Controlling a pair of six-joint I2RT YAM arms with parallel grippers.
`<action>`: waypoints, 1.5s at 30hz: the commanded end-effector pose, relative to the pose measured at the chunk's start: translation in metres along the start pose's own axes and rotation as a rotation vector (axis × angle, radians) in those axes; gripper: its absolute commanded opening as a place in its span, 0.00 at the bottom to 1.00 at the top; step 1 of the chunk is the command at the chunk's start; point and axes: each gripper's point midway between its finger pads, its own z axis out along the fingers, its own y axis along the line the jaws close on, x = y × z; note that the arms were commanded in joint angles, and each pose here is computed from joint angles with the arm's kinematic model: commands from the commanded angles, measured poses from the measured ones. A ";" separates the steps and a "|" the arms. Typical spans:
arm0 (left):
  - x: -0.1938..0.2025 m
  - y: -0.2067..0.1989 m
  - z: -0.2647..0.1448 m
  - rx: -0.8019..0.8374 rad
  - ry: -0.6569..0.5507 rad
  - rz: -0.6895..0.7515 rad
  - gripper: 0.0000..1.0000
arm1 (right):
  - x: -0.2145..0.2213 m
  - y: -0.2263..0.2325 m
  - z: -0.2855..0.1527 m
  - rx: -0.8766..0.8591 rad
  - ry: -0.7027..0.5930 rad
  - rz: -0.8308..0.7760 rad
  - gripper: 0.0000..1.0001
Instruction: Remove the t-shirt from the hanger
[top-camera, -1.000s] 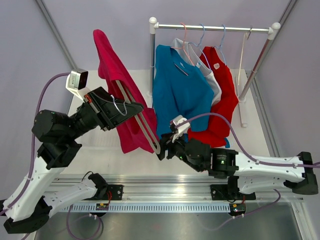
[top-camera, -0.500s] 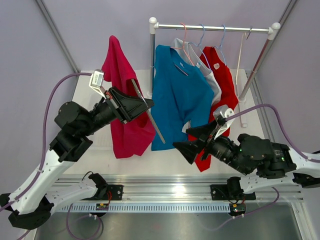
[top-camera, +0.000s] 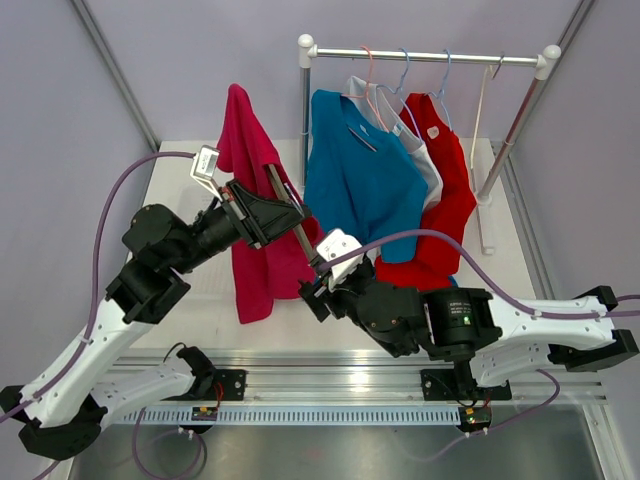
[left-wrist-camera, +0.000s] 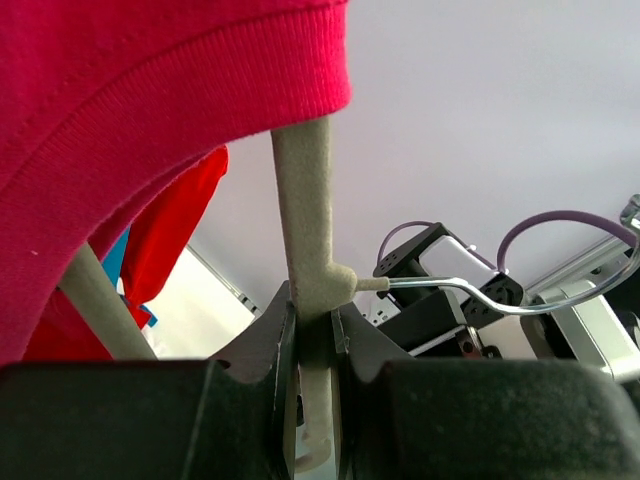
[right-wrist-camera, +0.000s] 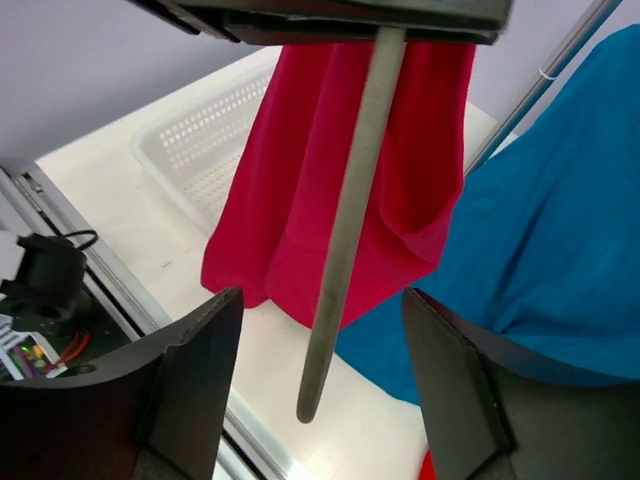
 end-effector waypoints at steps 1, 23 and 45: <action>-0.017 -0.020 0.000 0.076 -0.063 0.029 0.00 | -0.035 -0.019 -0.012 0.033 -0.087 -0.003 0.70; -0.005 -0.021 -0.004 0.091 0.008 0.096 0.45 | -0.058 -0.055 0.002 0.198 -0.189 0.068 0.00; -0.028 0.100 -0.049 -0.475 -0.099 0.560 0.99 | -0.095 -0.071 -0.038 -0.034 -0.302 0.267 0.00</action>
